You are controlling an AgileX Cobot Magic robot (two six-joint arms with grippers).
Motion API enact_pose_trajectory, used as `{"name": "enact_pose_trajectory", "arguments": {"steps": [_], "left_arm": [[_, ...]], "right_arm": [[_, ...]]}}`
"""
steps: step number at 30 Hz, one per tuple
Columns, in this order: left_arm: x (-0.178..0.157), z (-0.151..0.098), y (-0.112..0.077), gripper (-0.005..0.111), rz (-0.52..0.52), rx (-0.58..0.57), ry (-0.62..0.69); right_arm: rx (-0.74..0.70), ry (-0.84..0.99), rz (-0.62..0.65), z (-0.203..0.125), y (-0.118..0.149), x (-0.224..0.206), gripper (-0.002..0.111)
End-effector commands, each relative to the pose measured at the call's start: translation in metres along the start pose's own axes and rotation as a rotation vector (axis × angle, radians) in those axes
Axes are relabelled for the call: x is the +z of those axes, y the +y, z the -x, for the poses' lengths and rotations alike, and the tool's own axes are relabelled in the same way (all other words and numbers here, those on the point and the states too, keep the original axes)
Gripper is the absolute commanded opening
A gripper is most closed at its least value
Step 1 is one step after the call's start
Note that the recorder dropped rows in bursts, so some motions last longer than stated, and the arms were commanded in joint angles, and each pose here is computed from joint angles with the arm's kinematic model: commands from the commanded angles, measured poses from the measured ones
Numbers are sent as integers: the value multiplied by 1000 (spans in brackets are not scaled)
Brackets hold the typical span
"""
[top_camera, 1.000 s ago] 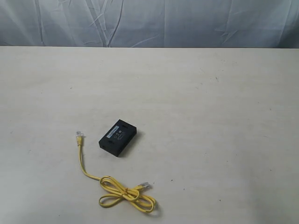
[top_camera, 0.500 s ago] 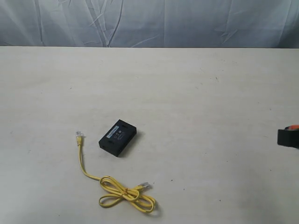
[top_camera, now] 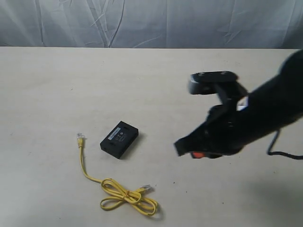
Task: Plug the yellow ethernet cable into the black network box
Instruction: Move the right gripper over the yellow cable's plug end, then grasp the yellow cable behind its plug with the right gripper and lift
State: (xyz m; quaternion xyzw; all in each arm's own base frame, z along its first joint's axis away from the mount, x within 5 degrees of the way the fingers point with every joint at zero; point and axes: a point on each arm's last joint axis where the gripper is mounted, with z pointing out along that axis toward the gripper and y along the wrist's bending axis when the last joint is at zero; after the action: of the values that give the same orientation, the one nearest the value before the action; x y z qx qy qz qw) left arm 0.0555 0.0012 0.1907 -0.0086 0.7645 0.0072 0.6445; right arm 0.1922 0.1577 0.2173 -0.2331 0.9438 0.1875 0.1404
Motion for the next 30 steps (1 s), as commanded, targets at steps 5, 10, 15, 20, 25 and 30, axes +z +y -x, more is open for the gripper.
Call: {"name": "enact_pose_trajectory", "arguments": {"steps": [5,10,15,20,25,30], "left_arm": [[0,1,0,0,4,-7,-18],[0,1,0,0,4,-7,-18],[0,1,0,0,4,-7,-18],[0,1,0,0,4,-7,-18],[0,1,0,0,4,-7,-18],[0,1,0,0,4,-7,-18]], "right_arm": [[-233,135,54,58,99,79,-1],[-242,170,-65,85,139,120,-1],[-108,122,-77,111,158,152,-1],[-34,95,-57,125,165,166,-1],[-71,84,-73,126,172,178,-1],[-42,71,-139,129,167,182,-1]]}}
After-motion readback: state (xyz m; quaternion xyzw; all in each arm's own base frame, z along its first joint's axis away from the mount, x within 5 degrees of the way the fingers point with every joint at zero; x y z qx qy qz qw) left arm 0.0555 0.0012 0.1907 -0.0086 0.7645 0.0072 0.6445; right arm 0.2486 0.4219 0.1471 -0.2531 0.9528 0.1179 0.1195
